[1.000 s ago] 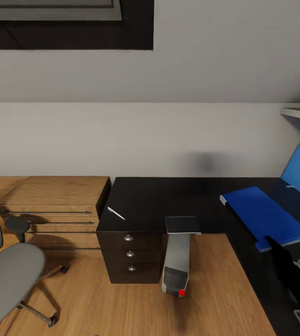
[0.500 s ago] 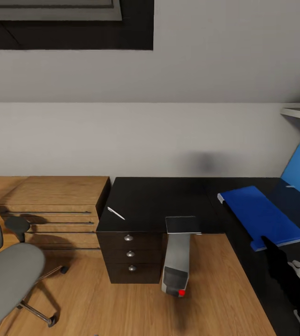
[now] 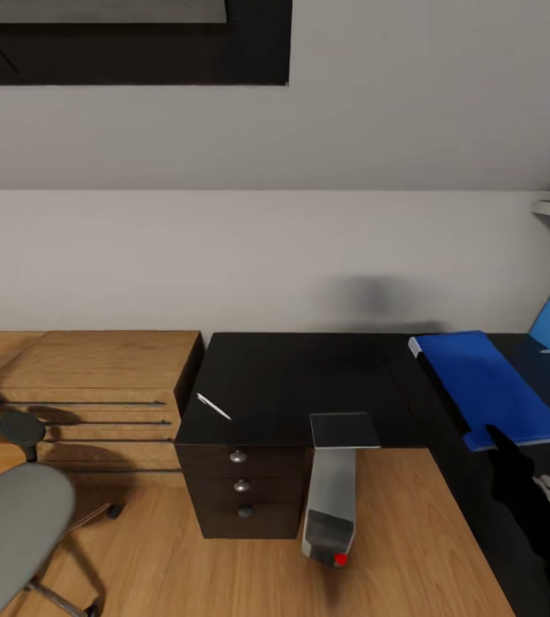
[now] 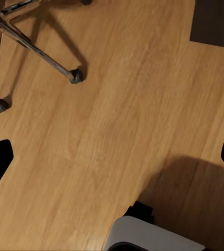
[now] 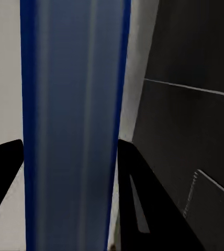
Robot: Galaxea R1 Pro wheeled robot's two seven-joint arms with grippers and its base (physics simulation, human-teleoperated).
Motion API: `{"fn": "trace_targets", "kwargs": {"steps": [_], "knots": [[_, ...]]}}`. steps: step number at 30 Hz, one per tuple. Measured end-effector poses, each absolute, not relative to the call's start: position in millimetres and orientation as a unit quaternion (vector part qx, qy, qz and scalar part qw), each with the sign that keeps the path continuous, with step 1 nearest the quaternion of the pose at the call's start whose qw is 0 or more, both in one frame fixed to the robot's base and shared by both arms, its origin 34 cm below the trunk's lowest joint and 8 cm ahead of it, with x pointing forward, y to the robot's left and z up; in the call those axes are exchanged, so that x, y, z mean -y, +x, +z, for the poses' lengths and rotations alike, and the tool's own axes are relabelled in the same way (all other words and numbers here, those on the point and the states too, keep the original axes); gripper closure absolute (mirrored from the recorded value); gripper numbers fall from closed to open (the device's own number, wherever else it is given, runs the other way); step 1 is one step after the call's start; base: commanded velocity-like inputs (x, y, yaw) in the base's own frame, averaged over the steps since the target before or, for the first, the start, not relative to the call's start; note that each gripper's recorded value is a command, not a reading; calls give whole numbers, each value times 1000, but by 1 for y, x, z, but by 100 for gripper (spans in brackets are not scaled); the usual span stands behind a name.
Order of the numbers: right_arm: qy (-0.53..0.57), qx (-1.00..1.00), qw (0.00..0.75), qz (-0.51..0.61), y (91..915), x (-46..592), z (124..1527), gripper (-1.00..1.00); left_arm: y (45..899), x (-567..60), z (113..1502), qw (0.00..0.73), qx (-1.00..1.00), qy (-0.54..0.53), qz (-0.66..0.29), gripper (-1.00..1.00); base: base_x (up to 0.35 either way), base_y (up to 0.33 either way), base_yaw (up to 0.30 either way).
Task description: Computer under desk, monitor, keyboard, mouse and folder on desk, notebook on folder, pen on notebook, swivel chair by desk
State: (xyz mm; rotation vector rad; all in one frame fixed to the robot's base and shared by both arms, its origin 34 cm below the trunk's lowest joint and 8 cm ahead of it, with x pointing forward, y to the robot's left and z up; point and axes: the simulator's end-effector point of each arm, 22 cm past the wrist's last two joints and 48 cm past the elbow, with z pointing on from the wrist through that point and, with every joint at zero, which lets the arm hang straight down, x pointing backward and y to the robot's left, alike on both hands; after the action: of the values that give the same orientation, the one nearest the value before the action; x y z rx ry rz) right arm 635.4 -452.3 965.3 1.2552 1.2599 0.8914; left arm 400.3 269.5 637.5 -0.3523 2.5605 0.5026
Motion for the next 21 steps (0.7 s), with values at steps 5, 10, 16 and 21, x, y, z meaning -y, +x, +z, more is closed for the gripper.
{"fn": "trace_targets", "kwargs": {"steps": [5, 10, 16, 21], "knots": [[577, -531, 521, 336, 627, 465, 935, 100, 400, -269, 638, 252, -941, -130, 184, -100, 5, 0, 0], [609, -523, 524, 284, 622, 476, 912, 100, 401, -269, 638, 253, -941, -129, 184, -100, 0, 0, 0], [613, -516, 545, 246, 630, 466, 906, 100, 401, -268, 638, 253, -941, -129, 184, -100, 0, 0, 0], [612, -520, 544, 243, 633, 459, 903, 100, 401, -268, 638, 254, -941, -129, 184, -100, -9, 50, 0]]}}
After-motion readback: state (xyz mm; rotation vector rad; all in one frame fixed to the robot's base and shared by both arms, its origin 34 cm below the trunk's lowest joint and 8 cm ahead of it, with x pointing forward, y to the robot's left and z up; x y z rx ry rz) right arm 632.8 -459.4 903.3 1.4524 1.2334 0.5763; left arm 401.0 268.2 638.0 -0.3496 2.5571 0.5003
